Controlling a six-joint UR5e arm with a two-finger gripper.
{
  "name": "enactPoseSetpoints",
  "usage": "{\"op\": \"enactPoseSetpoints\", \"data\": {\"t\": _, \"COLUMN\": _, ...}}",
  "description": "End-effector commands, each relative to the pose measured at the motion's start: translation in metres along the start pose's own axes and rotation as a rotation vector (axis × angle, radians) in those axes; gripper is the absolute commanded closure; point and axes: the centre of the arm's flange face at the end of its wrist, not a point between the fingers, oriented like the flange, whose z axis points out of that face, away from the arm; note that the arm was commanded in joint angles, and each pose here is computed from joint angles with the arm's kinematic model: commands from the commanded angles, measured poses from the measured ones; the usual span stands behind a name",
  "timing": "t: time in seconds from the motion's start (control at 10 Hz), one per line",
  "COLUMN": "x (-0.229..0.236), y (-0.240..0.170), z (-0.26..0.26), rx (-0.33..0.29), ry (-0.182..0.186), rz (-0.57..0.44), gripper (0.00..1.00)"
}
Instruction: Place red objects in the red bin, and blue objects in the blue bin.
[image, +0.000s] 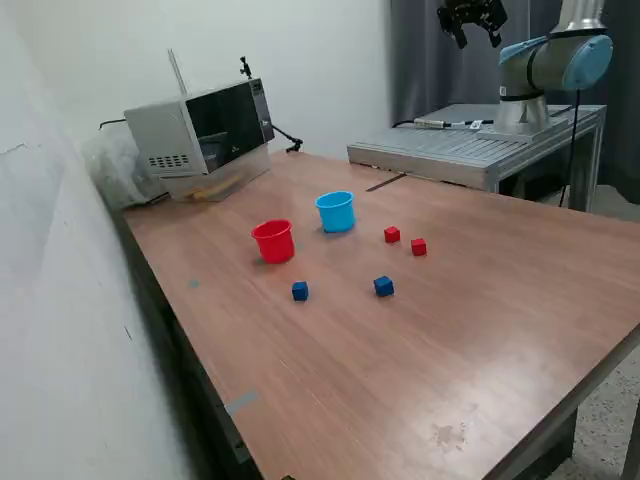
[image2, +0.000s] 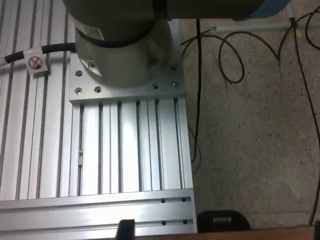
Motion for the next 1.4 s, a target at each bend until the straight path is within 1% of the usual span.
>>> {"op": "enactPoseSetpoints", "data": {"t": 0.0, "x": -0.001, "y": -0.001, "z": -0.004, "rx": -0.006, "ry": 0.003, "rz": 0.003, "gripper": 0.0}}
{"op": "enactPoseSetpoints", "data": {"t": 0.6, "x": 0.0, "y": 0.001, "z": -0.004, "rx": -0.015, "ry": 0.008, "rz": 0.009, "gripper": 0.0}}
{"op": "enactPoseSetpoints", "data": {"t": 0.7, "x": 0.0, "y": 0.008, "z": -0.009, "rx": -0.074, "ry": 0.007, "rz": 0.011, "gripper": 0.0}}
{"op": "enactPoseSetpoints", "data": {"t": 0.8, "x": 0.001, "y": 0.019, "z": -0.018, "rx": -0.157, "ry": 0.004, "rz": 0.012, "gripper": 0.0}}
{"op": "enactPoseSetpoints", "data": {"t": 1.0, "x": 0.008, "y": 0.046, "z": -0.026, "rx": -0.263, "ry": -0.001, "rz": 0.001, "gripper": 0.0}}
{"op": "enactPoseSetpoints", "data": {"t": 1.1, "x": 0.017, "y": 0.067, "z": -0.036, "rx": -0.324, "ry": -0.006, "rz": -0.014, "gripper": 0.0}}
{"op": "enactPoseSetpoints", "data": {"t": 1.2, "x": 0.02, "y": 0.096, "z": -0.047, "rx": -0.356, "ry": 0.006, "rz": -0.012, "gripper": 0.0}}
{"op": "enactPoseSetpoints", "data": {"t": 1.3, "x": 0.028, "y": 0.131, "z": -0.057, "rx": -0.404, "ry": 0.079, "rz": -0.023, "gripper": 0.0}}
